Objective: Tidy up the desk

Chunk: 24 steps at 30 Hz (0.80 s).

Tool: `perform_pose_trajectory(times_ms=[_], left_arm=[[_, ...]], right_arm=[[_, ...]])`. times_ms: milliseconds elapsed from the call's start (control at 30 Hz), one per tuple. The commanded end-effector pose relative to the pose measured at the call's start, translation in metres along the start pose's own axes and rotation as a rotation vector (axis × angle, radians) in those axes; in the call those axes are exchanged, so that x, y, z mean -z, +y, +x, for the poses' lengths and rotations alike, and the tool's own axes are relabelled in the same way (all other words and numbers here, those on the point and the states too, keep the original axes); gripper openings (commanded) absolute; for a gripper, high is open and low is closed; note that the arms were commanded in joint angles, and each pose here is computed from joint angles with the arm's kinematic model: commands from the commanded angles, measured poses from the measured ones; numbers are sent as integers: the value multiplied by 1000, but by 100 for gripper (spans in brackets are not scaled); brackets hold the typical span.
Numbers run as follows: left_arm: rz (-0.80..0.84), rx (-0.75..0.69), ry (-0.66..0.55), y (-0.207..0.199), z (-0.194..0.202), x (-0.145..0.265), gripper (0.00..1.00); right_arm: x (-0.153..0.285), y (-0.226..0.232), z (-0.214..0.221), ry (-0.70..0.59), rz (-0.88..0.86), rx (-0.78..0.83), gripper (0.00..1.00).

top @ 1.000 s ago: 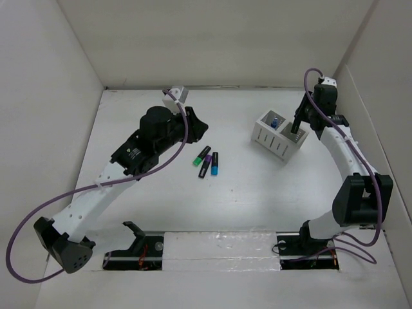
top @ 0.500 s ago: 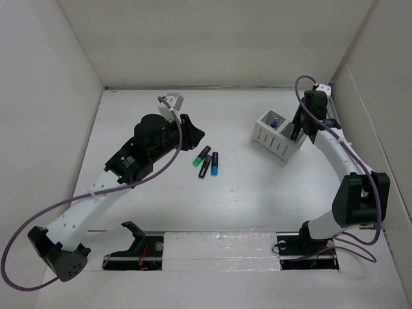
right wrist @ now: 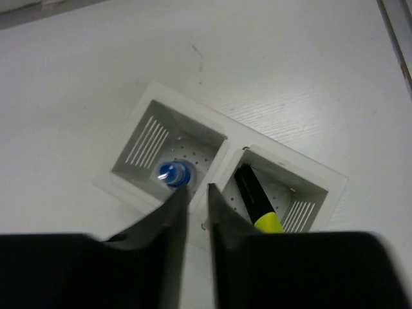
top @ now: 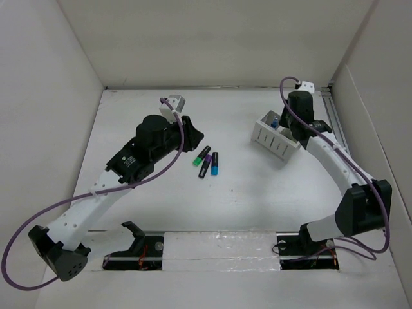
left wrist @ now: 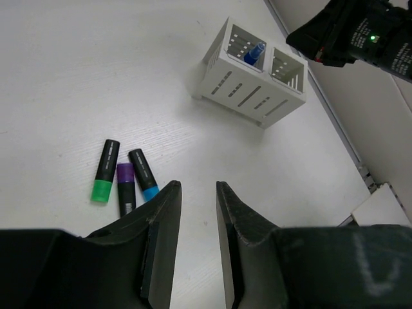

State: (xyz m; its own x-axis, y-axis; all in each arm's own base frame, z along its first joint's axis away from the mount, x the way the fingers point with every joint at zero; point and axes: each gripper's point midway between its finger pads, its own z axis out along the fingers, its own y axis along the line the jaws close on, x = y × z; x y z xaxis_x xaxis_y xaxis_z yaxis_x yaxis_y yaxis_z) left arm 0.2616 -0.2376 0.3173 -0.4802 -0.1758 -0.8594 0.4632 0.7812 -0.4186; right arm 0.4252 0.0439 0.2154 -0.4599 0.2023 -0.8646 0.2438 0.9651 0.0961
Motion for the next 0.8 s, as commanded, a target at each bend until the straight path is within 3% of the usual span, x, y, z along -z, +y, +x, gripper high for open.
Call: perform_pose_trajectory(times_ms=[0,33,67,233,300,333,433,500,767], left_arm=[[7,-36,-32,-3,-13,-3,25],[7,-40,-28,-3,-13,-5,25],[6,-45,-27,-3,-13,-7,25],[5,-68,-29,-1,-13,-9,25],[2,-74,-19,1,-8,-13,25],[4,-79,-4,1,-4,-17,25],[9,-82,18,2,2,-23,25],[2,-87,27,4,5,-27,25],[-35,-115,28,9,0,-31,25]], right_arm=[[30,39,-20,-45,-147,-4,10],[36,55,-10,-19,-211,8,2],[48,84,6,3,-289,35,0],[70,154,86,134,-410,141,1],[82,174,111,184,-430,199,20],[88,192,126,211,-459,243,36],[92,211,149,254,-475,306,51],[87,223,167,293,-475,352,56],[63,232,209,381,-438,416,55]])
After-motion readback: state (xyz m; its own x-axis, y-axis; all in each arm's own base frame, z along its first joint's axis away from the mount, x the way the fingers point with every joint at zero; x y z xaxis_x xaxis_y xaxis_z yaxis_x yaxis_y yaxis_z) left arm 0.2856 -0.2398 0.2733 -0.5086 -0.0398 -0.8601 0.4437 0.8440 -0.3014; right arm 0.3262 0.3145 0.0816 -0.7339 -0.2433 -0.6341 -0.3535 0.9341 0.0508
